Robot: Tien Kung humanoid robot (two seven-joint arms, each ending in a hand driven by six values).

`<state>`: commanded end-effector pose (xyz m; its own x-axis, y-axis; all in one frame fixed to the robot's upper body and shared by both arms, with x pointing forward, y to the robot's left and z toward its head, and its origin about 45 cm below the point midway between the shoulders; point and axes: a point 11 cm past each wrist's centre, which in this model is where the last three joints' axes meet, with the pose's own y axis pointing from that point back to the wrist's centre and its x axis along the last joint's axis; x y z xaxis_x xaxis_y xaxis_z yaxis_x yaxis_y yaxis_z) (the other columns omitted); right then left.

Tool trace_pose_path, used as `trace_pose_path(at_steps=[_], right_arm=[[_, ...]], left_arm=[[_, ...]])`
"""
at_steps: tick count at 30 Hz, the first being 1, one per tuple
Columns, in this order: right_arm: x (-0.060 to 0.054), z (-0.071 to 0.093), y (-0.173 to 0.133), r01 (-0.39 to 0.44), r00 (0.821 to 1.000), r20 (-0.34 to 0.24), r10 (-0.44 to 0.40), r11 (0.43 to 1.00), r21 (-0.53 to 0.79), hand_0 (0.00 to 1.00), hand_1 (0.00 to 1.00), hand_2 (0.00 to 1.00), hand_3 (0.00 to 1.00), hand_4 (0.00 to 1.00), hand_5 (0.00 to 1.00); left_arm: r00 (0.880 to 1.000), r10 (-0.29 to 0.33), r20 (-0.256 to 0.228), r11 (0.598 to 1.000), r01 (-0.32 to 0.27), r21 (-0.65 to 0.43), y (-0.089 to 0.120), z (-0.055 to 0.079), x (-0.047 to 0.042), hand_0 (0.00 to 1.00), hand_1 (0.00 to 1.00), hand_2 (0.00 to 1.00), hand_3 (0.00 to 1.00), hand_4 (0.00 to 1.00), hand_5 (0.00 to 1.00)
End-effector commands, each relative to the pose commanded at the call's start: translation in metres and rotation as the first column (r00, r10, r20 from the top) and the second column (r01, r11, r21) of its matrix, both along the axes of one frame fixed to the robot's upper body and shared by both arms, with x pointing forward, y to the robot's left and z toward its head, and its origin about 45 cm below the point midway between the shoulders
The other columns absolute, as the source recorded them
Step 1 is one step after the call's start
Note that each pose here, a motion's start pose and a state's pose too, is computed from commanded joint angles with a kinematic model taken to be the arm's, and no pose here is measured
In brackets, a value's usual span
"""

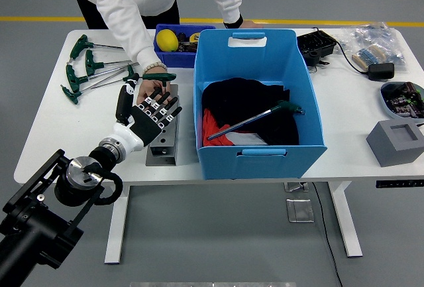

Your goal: Lift tool from toolbox,place it in box,lift tool from toolbox,place it in box

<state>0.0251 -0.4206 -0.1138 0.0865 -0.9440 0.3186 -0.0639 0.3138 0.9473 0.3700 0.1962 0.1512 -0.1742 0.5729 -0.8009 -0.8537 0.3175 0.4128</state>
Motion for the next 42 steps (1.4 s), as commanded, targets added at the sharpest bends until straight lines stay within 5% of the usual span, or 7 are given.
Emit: trace_pose_path(at_steps=[9,42], right_arm=[[0.001,0.0,0.0,-0.004,1.0,0.001,0.004,1.0,0.001,0.7,0.691,0.761,0.624,0.872,0.689],[0.0,0.0,0.001,-0.027,1.0,-0.011,0.027,1.0,0.004,0.7,0.692,0.761,0.624,0.873,0.691]], left_arm=[[1.0,0.005,0.001,1.0,-0.005,0.016,0.002,-0.005,0.0127,0.815,0.801,0.941,0.992,0.815,0.803],[1.0,-0.007,-0.013,1.0,0.008,0.019,0.003,-0.019,0.0342,0.819,0.793,0.923,0.924,0.825,0.823]])
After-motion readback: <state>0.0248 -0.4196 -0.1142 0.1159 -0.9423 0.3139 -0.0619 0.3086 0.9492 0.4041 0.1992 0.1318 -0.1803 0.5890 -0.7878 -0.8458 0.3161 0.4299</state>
